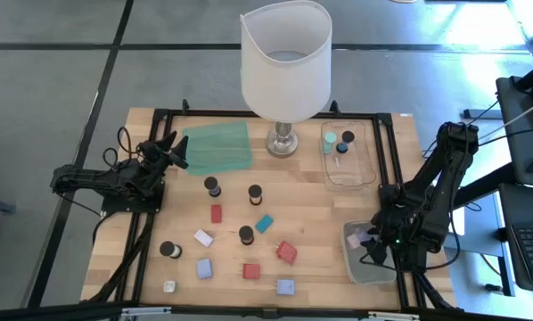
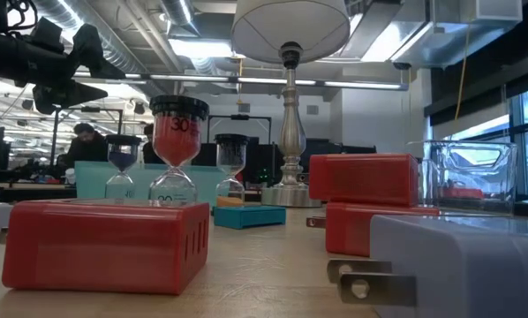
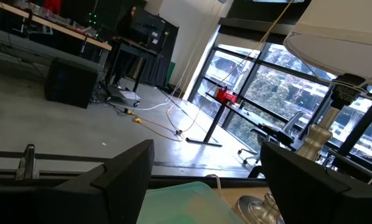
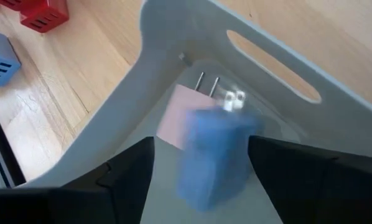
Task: Pick & Place Office items
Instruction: Put the top violet charger adapter into the gray bin, then put the top red charger adapter into the gray bin
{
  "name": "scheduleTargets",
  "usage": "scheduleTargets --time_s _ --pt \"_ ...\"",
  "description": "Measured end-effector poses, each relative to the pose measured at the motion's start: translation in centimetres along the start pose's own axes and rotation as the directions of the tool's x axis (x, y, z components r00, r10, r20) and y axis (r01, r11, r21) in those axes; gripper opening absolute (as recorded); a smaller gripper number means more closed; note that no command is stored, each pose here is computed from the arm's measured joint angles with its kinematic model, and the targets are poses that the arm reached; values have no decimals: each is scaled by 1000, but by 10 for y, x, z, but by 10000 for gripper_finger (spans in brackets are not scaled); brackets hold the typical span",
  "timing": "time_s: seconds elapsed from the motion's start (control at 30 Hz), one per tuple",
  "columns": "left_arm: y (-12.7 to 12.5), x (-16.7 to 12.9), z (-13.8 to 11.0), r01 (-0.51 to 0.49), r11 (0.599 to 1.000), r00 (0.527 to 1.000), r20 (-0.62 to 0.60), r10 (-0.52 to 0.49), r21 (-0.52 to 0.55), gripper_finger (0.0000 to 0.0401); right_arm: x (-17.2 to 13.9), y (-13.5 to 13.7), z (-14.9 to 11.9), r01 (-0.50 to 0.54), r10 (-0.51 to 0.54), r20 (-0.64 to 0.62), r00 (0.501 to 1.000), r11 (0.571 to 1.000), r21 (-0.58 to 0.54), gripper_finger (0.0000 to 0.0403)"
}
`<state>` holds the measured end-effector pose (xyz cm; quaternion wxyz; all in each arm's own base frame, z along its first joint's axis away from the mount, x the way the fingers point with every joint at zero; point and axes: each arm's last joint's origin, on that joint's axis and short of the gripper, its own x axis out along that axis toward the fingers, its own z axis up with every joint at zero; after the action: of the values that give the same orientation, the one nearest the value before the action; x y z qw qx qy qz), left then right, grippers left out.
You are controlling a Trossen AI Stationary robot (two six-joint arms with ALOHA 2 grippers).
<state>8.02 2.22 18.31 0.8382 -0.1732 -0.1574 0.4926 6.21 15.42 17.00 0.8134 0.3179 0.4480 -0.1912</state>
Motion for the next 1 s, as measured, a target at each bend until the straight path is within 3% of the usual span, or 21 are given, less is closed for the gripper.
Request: scheduleTargets --time_s 0.4,0.57,0.7,0.8,1.0 --pt "0 0 0 0 1000 1000 0 0 0 290 -11 6 9 -88 89 109 990 996 -12 276" --pt "0 0 0 0 1000 1000 0 0 0 290 -24 17 17 -94 127 193 973 981 -172 277" --pt "0 0 0 0 1000 1000 0 0 0 290 -30 29 29 -50 151 264 953 935 -351 277" --pt "0 0 0 0 1000 1000 0 0 0 290 -32 38 42 1 137 309 941 912 -409 277" --pt "0 0 0 0 1000 1000 0 0 0 290 -26 44 68 76 66 432 899 950 -302 277"
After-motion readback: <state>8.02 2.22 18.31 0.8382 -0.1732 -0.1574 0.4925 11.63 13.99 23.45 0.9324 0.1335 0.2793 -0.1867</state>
